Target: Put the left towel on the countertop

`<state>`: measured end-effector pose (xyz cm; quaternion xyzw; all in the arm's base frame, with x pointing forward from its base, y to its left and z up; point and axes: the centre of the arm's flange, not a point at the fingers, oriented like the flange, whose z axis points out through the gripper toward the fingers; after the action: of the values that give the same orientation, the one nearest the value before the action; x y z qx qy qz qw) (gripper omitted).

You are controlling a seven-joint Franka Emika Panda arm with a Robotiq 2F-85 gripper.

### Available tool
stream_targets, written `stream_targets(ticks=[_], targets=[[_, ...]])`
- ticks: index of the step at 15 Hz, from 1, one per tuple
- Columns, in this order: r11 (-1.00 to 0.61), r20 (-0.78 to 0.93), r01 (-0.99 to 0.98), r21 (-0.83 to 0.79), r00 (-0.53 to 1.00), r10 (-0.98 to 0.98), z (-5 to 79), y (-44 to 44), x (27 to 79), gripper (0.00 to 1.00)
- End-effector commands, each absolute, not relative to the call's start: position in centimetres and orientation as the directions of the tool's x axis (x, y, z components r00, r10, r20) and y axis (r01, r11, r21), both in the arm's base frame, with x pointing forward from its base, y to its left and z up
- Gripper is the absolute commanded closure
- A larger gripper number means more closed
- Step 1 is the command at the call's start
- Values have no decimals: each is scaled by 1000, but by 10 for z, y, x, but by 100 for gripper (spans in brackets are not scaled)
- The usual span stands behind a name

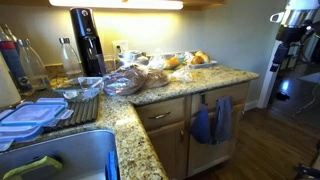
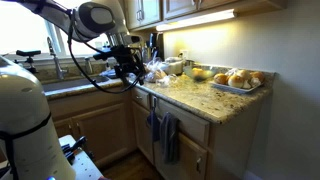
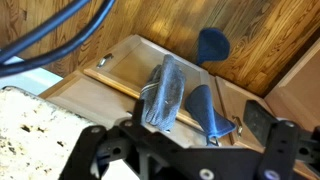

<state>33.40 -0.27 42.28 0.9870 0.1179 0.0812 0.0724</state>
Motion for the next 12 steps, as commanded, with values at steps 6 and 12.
stream_targets(ticks=[6, 12], targets=[[-962, 120, 224, 157, 962, 244, 413, -3, 332, 0], [-962, 120, 224, 157, 962, 244, 413, -3, 332, 0]])
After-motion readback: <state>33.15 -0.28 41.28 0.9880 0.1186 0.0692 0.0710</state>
